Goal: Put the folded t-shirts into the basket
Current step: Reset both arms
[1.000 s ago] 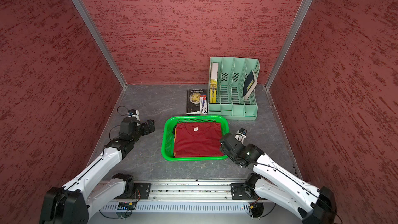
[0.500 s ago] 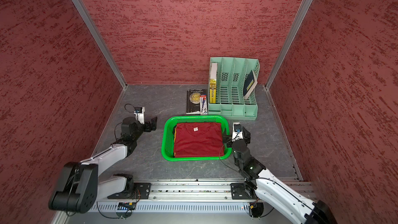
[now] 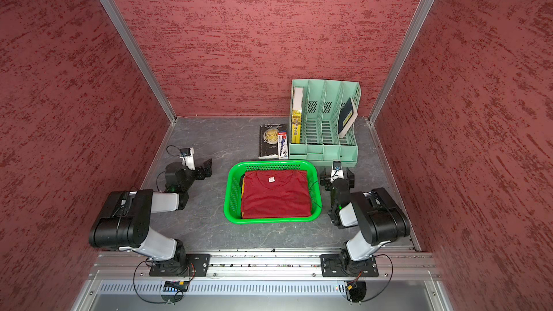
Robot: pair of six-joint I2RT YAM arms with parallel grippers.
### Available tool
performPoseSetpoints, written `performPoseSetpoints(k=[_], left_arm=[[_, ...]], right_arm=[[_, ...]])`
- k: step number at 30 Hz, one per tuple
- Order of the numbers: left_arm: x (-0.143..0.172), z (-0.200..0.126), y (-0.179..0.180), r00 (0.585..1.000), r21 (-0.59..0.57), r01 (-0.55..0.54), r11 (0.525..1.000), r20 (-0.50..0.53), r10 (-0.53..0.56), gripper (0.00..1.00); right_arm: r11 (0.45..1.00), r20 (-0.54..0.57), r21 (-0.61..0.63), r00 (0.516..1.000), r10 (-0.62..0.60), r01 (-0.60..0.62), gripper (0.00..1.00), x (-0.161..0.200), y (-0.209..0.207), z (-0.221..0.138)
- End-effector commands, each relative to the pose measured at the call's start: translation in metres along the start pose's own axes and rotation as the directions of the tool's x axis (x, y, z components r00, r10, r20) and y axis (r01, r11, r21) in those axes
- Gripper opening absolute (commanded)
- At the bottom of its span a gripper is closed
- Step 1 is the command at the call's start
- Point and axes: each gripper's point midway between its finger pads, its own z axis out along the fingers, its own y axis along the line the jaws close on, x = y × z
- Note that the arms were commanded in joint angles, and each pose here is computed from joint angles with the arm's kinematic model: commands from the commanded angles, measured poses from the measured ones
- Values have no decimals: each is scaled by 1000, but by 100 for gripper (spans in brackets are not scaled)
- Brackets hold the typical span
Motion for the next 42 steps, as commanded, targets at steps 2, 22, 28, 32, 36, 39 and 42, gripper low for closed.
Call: performPoseSetpoints(k=[2,22,28,32,36,39,42], left_arm=[[-15,-1,-3,998,-2,-6,1000,65,6,100],[-15,-1,-3,998,-2,-6,1000,65,6,100],[-15,-1,-3,998,-5,-9,1000,64,9,100],[-16,-1,-2,998,1,2,1000,64,-2,100],[-16,-1,-2,998,0,1,1000,63,-1,100],[-16,-1,-2,998,-1,-1,1000,64,1,100],[-15,-1,-2,998,-6,-6,1000,63,6,100]], right_arm=[[983,69,-150,991,114,-103,98,-43,11,20],[985,-7,-111,991,134,-133,98,-38,3,33],[985,-6,-111,991,134,-134,98,-38,3,33],[985,-7,-111,991,134,-134,98,-37,3,33],[985,-5,-111,991,133,-133,99,-38,3,33],[985,-6,-111,991,133,-132,98,-38,3,33],[985,-5,-109,991,133,-132,99,-38,3,33]])
